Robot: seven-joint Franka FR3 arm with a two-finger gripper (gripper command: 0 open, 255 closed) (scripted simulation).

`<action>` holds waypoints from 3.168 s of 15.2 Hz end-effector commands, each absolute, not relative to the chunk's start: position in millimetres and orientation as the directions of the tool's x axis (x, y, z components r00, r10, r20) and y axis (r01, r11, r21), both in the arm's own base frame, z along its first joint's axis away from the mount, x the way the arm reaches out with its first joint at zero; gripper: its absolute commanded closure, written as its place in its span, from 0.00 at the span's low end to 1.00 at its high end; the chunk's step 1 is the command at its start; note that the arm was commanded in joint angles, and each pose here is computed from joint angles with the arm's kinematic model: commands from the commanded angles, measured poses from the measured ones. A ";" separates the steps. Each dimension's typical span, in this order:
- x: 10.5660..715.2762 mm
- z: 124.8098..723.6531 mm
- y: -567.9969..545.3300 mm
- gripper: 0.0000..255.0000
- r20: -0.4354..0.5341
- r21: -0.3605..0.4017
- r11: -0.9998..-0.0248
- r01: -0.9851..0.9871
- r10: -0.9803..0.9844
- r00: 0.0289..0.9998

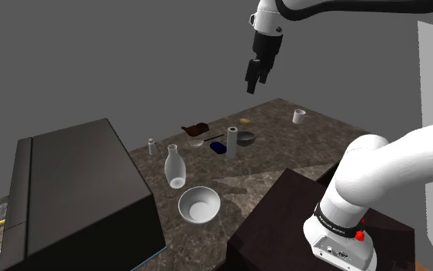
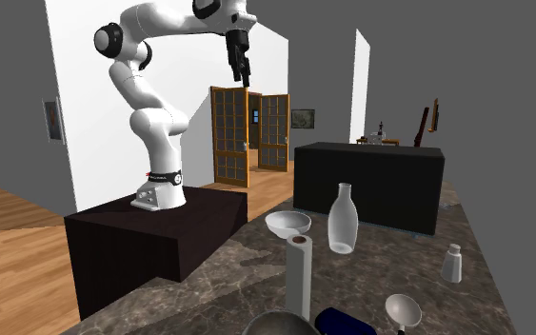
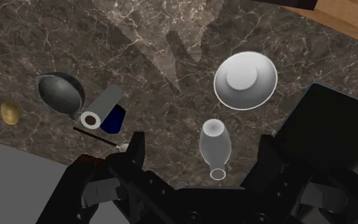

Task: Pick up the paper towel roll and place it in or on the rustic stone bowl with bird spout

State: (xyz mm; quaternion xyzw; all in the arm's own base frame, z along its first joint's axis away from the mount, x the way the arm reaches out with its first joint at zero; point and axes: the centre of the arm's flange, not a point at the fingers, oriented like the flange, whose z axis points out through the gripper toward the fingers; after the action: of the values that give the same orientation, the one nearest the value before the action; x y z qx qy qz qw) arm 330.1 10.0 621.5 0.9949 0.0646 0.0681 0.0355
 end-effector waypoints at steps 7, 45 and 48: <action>367.9 564.6 -29.9 0.00 0.143 0.069 -0.994 0.084 0.094 0.985; 563.5 228.0 -263.7 0.00 0.202 0.001 -0.991 -0.132 -0.129 0.971; 567.3 209.5 -264.2 0.00 0.202 0.001 -0.991 -0.132 -0.129 0.971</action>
State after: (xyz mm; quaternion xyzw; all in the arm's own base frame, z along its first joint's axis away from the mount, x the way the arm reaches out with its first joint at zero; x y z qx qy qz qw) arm 566.8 -264.2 217.3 0.9927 -0.0656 0.1010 0.0074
